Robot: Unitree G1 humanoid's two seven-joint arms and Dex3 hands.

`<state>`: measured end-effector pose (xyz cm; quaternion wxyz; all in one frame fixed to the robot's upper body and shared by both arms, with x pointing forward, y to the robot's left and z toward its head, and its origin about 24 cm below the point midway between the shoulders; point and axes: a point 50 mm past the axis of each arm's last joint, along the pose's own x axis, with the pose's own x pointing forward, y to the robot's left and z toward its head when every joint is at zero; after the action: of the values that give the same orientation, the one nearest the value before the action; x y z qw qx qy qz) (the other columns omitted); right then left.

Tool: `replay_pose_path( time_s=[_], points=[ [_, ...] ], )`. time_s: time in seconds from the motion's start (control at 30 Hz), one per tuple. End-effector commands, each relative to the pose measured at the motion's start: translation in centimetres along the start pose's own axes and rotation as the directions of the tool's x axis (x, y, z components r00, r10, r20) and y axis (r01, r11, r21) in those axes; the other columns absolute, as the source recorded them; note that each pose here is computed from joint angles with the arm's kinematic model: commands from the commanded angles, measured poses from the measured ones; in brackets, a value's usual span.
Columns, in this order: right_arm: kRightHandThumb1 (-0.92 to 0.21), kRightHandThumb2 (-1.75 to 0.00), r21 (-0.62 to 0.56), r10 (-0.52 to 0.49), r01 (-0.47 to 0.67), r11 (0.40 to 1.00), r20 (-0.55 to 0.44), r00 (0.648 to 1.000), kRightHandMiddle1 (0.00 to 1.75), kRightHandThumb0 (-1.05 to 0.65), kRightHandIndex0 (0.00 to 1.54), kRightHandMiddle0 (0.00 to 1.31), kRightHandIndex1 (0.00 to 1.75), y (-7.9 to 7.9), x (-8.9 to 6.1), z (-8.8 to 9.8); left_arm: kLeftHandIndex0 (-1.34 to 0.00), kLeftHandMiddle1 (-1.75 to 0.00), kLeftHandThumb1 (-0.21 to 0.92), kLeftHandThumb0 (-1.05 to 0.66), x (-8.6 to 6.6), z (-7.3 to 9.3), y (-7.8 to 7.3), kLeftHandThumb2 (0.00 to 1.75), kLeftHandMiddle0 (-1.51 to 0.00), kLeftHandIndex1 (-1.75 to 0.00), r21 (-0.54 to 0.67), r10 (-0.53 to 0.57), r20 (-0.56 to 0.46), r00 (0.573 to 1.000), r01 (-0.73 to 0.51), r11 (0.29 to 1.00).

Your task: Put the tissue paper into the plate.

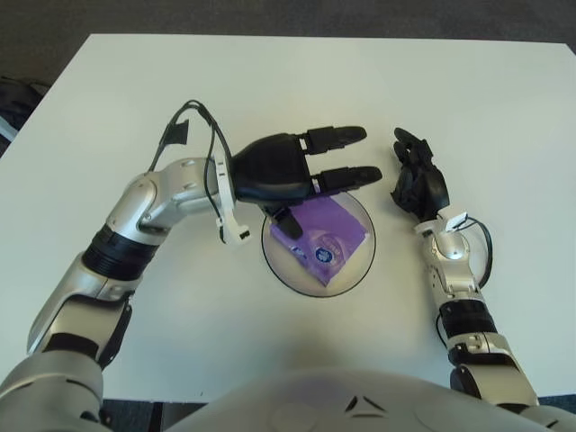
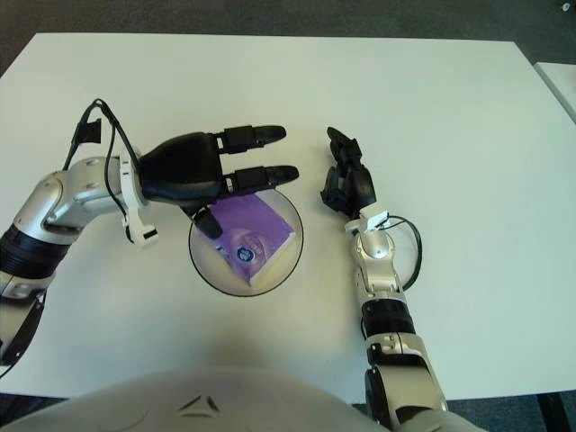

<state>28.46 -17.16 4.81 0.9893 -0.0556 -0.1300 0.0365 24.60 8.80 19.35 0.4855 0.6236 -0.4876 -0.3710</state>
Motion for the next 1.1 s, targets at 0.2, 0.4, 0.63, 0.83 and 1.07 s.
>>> replay_pose_path(
  time_s=[0.2, 0.4, 0.63, 0.83, 1.07],
  points=[
    [-0.92, -0.92, -0.048, -0.056, 0.044, 0.998, -0.294, 0.954, 1.08, -0.67, 0.25, 0.00, 0.60, 1.9, -4.1, -5.2, 0.00, 0.00, 0.92, -1.05, -1.4, -1.6, -0.5, 0.59, 0.00, 0.00, -0.072, -0.030, -0.093, 0.995, 0.024, 0.997],
    [-0.92, -0.92, -0.039, -0.086, 0.077, 0.996, -0.327, 0.941, 1.07, -0.59, 0.21, 0.00, 0.60, 2.1, -3.9, -4.5, 0.00, 0.00, 0.92, -1.05, -2.0, -2.6, -0.8, 0.53, 0.00, 0.00, -0.066, -0.034, -0.146, 0.989, 0.025, 0.998],
    [-0.92, -0.91, -0.022, -0.101, 0.100, 0.995, -0.364, 0.926, 1.14, -0.56, 0.21, 0.00, 0.58, 2.1, -4.2, -4.5, 0.00, 0.00, 0.92, -1.05, -2.7, -3.2, -1.0, 0.56, 0.00, 0.00, -0.086, -0.016, -0.209, 0.978, -0.002, 0.996],
    [-0.92, -0.92, -0.017, -0.096, 0.097, 0.995, -0.377, 0.921, 1.12, -0.58, 0.21, 0.00, 0.57, 2.1, -4.3, -4.4, 0.00, 0.00, 0.92, -1.05, -3.6, -3.6, -1.3, 0.64, 0.00, 0.00, -0.139, 0.007, -0.275, 0.961, -0.047, 0.989],
    [-0.92, -0.92, -0.014, -0.088, 0.090, 0.996, -0.382, 0.920, 1.08, -0.59, 0.22, 0.00, 0.55, 2.0, -4.4, -4.3, 0.00, 0.00, 0.92, -1.05, -4.7, -4.4, -2.0, 0.70, 0.00, 0.00, -0.195, 0.090, -0.379, 0.921, -0.175, 0.965]
  ],
)
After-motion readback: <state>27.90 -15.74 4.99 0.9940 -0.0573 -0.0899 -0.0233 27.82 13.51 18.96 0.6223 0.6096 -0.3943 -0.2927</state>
